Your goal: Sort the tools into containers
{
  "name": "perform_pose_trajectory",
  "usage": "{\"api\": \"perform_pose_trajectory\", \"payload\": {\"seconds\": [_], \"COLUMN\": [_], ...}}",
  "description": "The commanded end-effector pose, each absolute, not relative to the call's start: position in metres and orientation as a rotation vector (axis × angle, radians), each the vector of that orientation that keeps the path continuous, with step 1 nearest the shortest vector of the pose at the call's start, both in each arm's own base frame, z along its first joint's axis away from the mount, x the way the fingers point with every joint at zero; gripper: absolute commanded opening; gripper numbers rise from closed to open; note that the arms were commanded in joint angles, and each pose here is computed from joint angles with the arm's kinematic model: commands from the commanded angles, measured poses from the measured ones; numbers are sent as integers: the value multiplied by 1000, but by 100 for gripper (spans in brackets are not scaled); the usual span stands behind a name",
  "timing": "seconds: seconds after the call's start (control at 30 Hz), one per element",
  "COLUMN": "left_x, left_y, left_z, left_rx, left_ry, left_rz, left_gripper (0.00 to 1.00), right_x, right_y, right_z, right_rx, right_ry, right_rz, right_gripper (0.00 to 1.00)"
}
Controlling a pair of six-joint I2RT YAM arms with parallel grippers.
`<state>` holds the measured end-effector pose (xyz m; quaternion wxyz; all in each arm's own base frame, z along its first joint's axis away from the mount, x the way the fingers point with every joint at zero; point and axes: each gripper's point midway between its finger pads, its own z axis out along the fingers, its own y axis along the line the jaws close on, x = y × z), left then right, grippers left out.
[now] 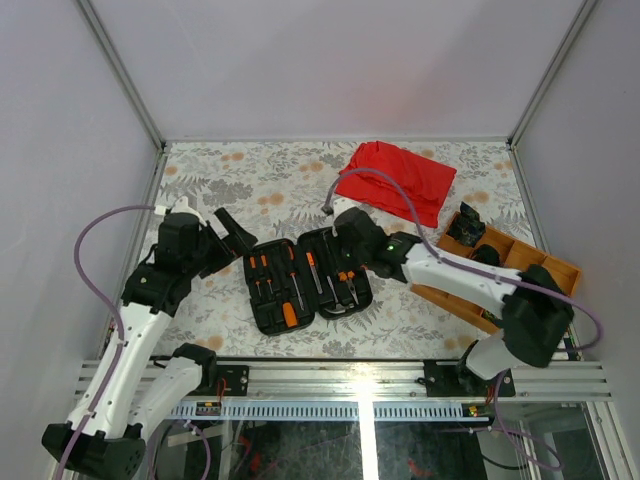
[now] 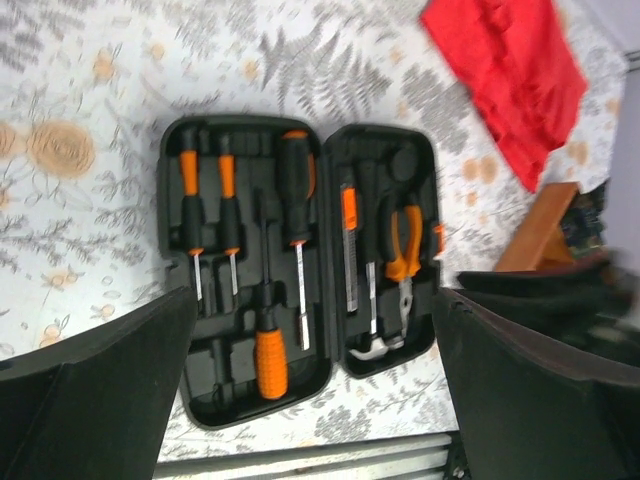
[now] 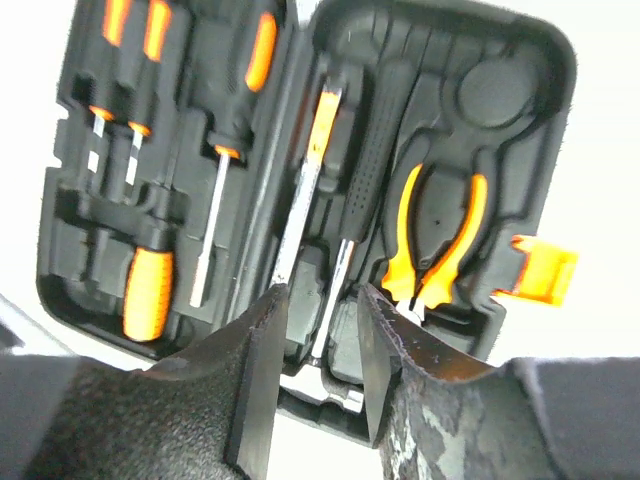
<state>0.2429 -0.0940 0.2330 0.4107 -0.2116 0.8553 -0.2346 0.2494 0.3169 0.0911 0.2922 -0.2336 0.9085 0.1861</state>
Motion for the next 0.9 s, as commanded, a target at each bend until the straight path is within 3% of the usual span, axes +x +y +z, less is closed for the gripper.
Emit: {"api": "perform_pose_trajectory", "payload": {"seconds": [0.0, 0.33, 0.87], "left_x": [238, 217, 228], "left_y": [-97, -98, -104], "left_z": [198, 130, 69], "left_rx": [-539, -671, -750], "left_ry": [2222, 2390, 2299], "left_rz": [-591, -569, -656], "left_gripper": [100, 100, 93], "right_x": [265, 266, 254], "right_y": [293, 208, 206], "right_z": [144, 127, 102], "right_rx": [-505, -181, -129], "right_ry": [2239, 2293, 2322], "right_rz": [436, 517, 671], "right_gripper": [43, 48, 48]}}
